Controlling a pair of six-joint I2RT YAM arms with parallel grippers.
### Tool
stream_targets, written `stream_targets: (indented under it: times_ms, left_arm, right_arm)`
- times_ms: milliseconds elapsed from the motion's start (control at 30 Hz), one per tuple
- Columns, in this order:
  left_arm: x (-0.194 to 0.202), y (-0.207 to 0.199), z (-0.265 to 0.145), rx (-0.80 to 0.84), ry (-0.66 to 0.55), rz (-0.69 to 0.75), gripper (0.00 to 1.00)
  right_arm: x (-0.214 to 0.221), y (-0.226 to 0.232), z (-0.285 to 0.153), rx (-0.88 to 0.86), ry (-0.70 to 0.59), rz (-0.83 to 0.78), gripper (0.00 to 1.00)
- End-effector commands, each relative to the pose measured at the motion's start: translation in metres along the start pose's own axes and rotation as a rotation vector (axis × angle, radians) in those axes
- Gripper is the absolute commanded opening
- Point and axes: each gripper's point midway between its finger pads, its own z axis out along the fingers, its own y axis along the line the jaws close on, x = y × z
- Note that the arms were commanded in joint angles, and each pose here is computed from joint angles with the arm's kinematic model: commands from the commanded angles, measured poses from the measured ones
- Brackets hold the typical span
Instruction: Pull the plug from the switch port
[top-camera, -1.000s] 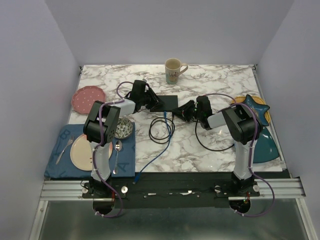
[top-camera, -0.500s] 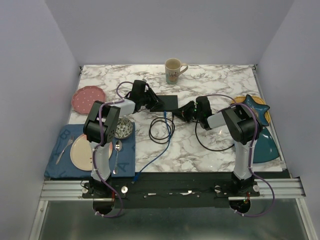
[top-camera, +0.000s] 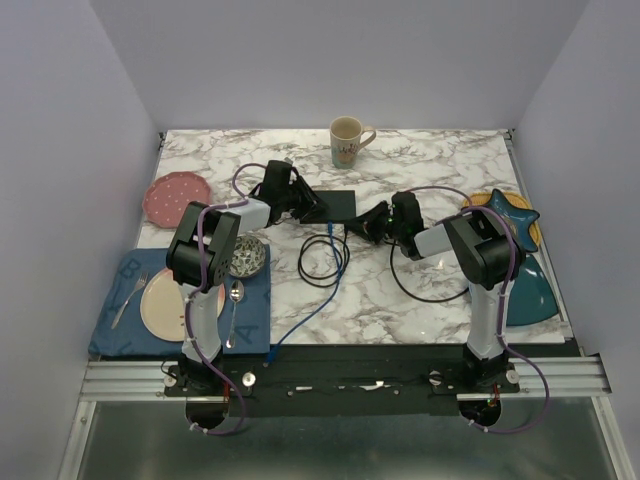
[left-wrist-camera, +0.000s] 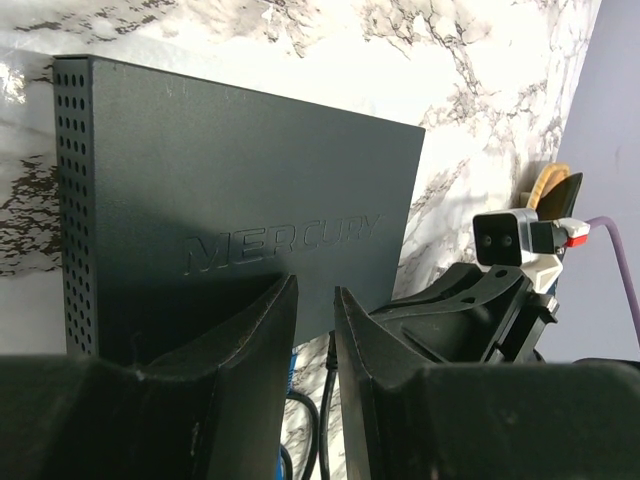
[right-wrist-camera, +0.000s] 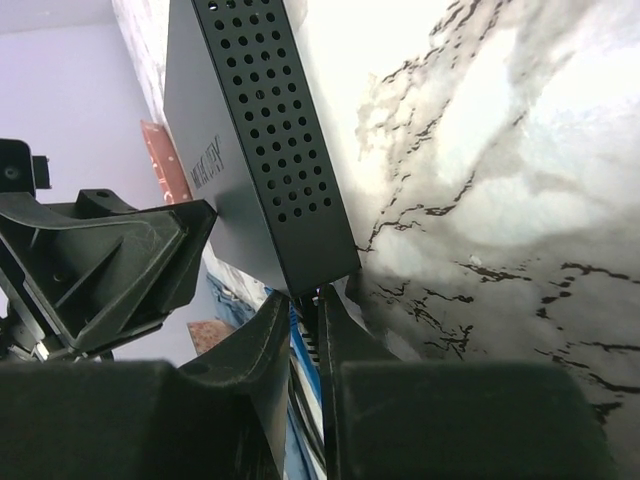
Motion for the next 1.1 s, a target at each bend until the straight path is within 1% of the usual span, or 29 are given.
stream_targets:
  times_ms: [0, 200, 300, 400, 667, 833, 1067]
  left_arm:
    - [0.026, 0.039, -0.009, -0.128, 0.070, -0.042, 0.38]
    - [0.054, 0.021, -0.018, -0.054, 0.116, -0.049, 0.38]
    - [0.067, 0.017, -0.015, -0.038, 0.140, -0.045, 0.38]
    - [0.072, 0.015, -0.011, -0.030, 0.147, -0.050, 0.38]
    - [0.063, 0.006, 0.001, -0.007, 0.129, -0.069, 0.38]
    - [0.059, 0.007, 0.007, -0.015, 0.122, -0.076, 0.38]
    - [0.060, 0.012, 0.011, -0.027, 0.120, -0.091, 0.38]
  right_arm:
    - [-0.006, -0.016, 0.001, 0.073, -0.040, -0.025, 0.01]
    - [-0.006, -0.014, 0.000, 0.074, -0.033, -0.066, 0.01]
    - [-0.005, -0.016, 0.000, 0.084, -0.023, -0.078, 0.01]
    - [-0.003, -0.016, 0.000, 0.085, -0.014, -0.083, 0.01]
    - [0.001, -0.016, -0.001, 0.085, 0.021, -0.116, 0.01]
    - [0.014, -0.017, -0.005, 0.071, 0.084, -0.136, 0.01]
    - [0.032, -0.025, -0.018, 0.078, 0.140, -0.165, 0.01]
